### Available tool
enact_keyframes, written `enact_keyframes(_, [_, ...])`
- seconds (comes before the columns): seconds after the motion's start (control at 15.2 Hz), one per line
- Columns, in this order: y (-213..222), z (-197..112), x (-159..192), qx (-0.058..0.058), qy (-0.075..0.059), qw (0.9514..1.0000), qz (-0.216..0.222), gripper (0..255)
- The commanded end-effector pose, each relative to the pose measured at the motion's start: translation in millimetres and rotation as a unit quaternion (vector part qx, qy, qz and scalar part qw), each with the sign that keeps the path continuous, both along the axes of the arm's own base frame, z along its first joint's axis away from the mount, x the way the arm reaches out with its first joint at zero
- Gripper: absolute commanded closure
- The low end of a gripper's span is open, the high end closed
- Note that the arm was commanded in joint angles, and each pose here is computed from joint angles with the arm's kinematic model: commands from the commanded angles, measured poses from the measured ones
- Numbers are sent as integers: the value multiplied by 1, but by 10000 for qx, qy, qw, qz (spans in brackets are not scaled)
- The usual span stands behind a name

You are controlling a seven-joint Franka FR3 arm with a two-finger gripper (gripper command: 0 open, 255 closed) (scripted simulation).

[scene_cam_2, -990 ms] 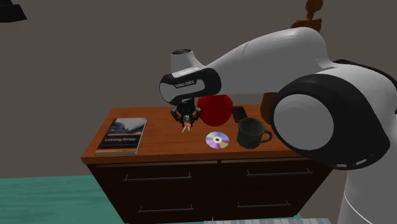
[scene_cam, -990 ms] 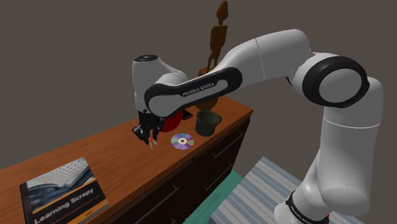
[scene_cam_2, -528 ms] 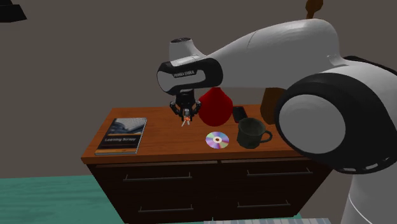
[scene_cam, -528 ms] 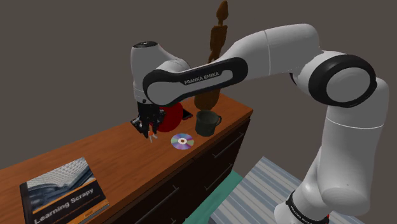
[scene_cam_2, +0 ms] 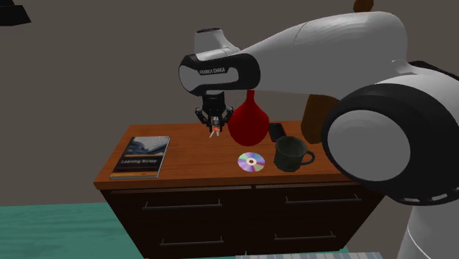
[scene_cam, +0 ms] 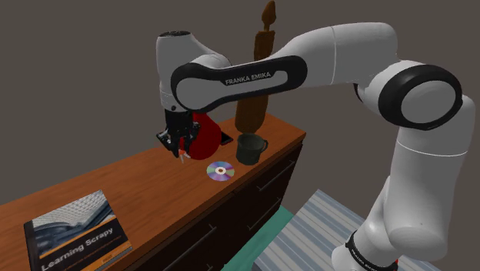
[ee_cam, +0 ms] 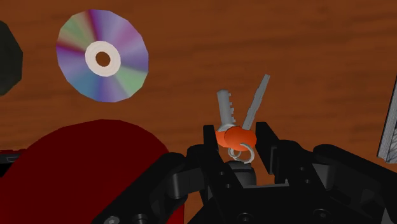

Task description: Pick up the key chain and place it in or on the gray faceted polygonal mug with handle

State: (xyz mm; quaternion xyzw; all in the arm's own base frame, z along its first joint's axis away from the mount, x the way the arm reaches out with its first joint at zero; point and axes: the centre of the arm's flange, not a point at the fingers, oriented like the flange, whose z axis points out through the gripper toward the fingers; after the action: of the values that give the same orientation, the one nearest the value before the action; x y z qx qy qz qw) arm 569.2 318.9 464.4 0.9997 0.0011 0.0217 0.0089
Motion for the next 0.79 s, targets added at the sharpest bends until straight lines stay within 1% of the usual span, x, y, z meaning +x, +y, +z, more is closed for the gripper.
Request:
enact_keyframes(0.0, [-1,11,0,-1,2,10000,0,255])
enact_keyframes(0.4, [-1,41,0,-1,2,10000,0,255])
enact_keyframes(0.73, [-64,42,-17,-1,2,10000,0,255])
